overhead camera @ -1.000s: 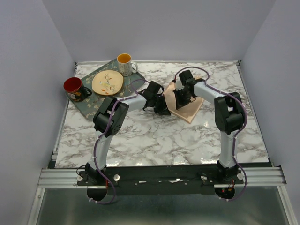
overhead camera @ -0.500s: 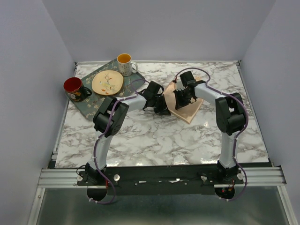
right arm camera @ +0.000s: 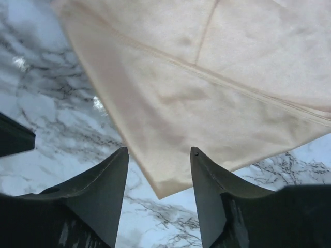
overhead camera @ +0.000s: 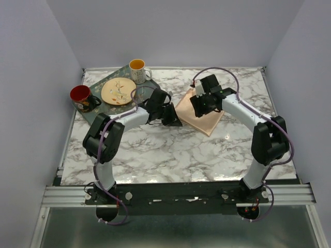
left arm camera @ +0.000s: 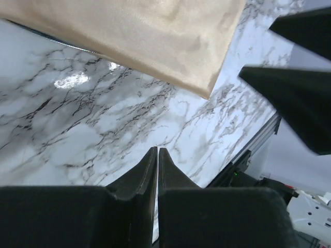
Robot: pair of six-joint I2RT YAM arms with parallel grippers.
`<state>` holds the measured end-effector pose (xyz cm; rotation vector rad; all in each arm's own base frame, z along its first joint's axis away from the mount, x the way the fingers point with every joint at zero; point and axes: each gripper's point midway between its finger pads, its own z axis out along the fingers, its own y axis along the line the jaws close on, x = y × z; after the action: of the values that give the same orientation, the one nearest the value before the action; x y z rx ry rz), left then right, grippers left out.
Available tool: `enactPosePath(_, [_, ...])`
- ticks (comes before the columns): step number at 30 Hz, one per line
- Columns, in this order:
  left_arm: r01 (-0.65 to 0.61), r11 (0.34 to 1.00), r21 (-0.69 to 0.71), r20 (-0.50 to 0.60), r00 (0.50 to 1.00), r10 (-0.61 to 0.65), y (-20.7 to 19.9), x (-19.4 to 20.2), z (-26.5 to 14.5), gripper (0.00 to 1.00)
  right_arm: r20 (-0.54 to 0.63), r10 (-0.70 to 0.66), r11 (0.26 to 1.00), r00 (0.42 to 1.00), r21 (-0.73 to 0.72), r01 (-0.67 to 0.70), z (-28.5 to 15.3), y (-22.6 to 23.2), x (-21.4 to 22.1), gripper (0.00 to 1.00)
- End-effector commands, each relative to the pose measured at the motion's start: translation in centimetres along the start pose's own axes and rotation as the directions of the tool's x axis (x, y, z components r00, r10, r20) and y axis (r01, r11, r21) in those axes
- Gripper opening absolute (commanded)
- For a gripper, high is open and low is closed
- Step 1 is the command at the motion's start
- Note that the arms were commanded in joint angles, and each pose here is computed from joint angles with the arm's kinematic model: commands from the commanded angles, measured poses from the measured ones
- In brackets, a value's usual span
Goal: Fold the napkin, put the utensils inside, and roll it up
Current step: Roll the napkin with the utensil
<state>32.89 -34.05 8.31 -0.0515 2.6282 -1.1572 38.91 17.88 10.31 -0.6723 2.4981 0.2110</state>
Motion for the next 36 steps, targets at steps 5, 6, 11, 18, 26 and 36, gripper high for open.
enactPosePath(5, [0.0, 0.999, 0.045, 0.112, 0.994, -0.005, 0.7, -3.1, -5.6, 0.13, -0.04, -0.263, 0.951, 0.964, -0.176, 0.252, 1.3, 5.8, 2.9, 0.74])
enactPosePath(6, [0.005, 0.999, 0.045, 0.112, 0.994, -0.011, 1.0, -3.1, -5.8, 0.13, -0.05, -0.279, 0.949, 0.959, -0.17, 0.267, 1.6, 5.8, 3.0, 0.75])
enactPosePath(11, [0.0, 0.999, 0.049, 0.153, 0.988, -0.008, 1.2, -4.1, -7.7, 0.13, -0.087, -0.318, 0.939, 0.944, -0.166, 0.301, 3.0, 6.0, 3.6, 0.78])
enactPosePath(18, [0.016, 0.999, 0.05, 0.172, 0.985, -0.025, 1.9, -4.7, -8.2, 0.13, -0.127, -0.336, 0.938, 0.933, -0.137, 0.319, 4.3, 5.2, 4.1, 0.78])
enactPosePath(26, [0.022, 0.998, 0.056, 0.166, 0.986, -0.031, 2.0, -4.7, -7.9, 0.13, -0.16, -0.347, 0.938, 0.924, -0.089, 0.336, 5.3, 4.2, 4.2, 0.75])
enactPosePath(36, [0.029, 0.998, 0.055, 0.163, 0.986, -0.037, 2.2, -4.9, -7.6, 0.13, -0.175, -0.358, 0.933, 0.917, -0.103, 0.345, 6.7, 4.2, 4.5, 0.66])
